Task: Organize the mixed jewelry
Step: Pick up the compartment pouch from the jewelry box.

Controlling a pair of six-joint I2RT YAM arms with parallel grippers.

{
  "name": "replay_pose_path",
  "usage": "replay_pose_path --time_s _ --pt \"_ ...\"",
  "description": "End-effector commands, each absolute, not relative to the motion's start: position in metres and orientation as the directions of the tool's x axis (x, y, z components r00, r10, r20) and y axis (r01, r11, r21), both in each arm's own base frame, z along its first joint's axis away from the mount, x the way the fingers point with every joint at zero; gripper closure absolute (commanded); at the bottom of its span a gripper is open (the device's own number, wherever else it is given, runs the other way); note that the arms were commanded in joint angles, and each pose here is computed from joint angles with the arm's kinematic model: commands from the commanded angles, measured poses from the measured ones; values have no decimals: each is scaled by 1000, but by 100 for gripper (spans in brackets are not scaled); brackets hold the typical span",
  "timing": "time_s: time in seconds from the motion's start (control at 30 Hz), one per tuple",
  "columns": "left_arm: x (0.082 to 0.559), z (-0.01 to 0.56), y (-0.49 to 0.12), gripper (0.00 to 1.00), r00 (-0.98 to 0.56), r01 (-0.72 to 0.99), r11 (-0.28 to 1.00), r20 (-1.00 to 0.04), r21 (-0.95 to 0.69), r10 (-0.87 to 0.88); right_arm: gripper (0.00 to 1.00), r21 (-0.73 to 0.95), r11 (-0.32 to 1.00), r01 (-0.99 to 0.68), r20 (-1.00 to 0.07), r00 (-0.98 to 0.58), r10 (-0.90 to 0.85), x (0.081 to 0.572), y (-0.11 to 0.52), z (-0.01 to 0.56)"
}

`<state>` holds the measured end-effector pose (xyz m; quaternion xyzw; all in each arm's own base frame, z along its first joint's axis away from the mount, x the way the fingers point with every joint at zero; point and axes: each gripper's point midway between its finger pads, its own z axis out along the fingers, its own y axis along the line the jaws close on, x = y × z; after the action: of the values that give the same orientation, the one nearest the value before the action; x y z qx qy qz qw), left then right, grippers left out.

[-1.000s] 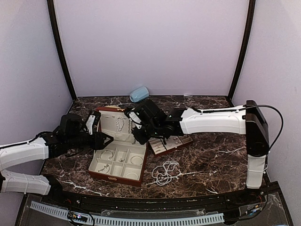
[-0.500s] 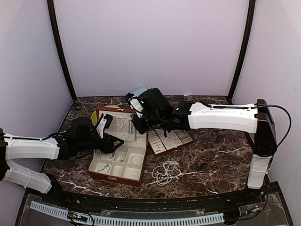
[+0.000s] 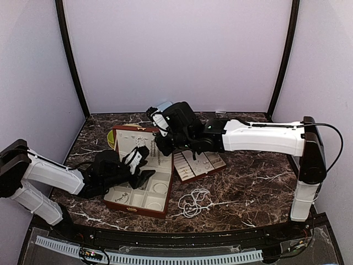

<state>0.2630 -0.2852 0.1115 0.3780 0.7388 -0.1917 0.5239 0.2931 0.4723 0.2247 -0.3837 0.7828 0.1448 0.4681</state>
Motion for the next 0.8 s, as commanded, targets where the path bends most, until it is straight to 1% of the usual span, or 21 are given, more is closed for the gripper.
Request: replay_pose_path --time_s 0.0,0.3,0.63,0.77 --pt "278 130 -280 46 19 679 663 -910 315 413 98 -98 666 -740 -888 -236 -394 289 474 254" --pt "289 138 -278 40 81 624 680 -897 385 434 98 -75 649 -757 -890 -242 -385 284 476 251" --pt "296 125 -288 40 64 641 654 -876 403 478 98 -52 637 -769 -896 -246 -370 278 476 251" --pt "298 123 -285 40 58 626 665 -874 407 482 98 -42 633 -773 -897 -250 -364 277 476 250"
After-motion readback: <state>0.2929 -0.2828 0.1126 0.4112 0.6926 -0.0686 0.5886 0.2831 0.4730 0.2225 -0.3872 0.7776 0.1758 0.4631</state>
